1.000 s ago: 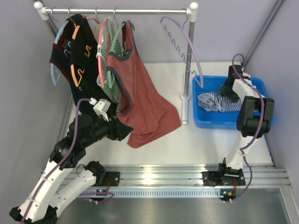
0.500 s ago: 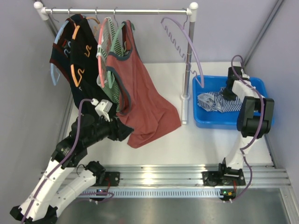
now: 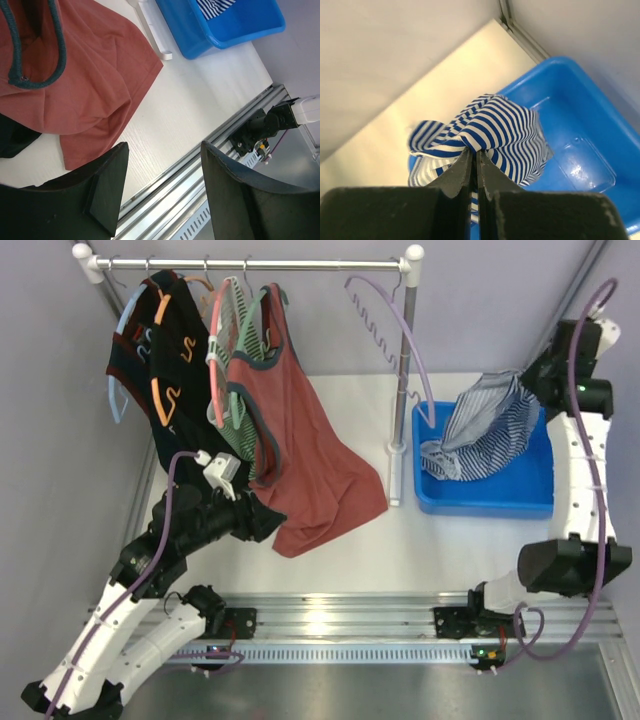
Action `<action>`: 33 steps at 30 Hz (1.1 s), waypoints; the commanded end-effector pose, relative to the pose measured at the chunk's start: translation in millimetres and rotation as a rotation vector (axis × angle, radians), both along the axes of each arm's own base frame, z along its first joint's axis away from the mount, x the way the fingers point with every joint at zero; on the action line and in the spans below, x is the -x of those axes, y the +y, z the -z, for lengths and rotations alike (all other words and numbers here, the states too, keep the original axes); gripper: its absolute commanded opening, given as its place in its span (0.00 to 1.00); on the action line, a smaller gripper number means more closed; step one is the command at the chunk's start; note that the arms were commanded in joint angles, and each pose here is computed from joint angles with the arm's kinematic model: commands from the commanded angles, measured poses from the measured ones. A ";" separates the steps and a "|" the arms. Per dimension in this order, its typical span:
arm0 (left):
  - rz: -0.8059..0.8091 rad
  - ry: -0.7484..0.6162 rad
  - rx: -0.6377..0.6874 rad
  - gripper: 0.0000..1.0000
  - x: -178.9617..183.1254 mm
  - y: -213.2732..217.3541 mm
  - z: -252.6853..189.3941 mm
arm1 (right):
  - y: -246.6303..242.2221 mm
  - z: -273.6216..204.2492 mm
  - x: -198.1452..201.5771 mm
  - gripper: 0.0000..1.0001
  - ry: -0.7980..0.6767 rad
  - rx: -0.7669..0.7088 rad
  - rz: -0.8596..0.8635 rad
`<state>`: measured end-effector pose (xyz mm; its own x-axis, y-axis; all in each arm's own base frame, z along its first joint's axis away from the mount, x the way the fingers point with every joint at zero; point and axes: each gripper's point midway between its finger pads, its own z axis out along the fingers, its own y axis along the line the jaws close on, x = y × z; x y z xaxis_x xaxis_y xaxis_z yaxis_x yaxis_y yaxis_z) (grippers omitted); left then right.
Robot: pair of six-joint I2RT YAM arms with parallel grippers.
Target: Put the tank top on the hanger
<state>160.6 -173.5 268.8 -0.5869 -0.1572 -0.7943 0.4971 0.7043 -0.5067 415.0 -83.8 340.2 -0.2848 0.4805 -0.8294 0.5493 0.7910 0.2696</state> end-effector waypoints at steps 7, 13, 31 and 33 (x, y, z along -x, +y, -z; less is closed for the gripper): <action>0.040 -0.076 0.050 0.65 -4.1 -9.3 -27.3 | 26.8 -171.2 104.6 0.00 -0.377 0.030 -0.081; 0.039 -0.080 0.052 0.65 -2.9 -8.3 -29.6 | 48.9 -250.7 173.6 0.00 -0.626 0.030 -0.142; 0.017 -0.075 0.046 0.65 0.3 -2.2 -25.5 | 158.6 -111.4 166.1 0.00 -0.427 -0.316 -0.615; 0.012 -0.075 0.042 0.65 0.3 -1.1 -24.3 | 189.1 -77.4 165.8 0.00 -0.351 -0.343 -0.657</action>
<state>159.2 -176.3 275.8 -0.5742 -0.1593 -0.8031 0.5206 0.6860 -0.5083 258.3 67.0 410.6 -0.3429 0.5566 -0.7568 -0.0281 0.7992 0.6005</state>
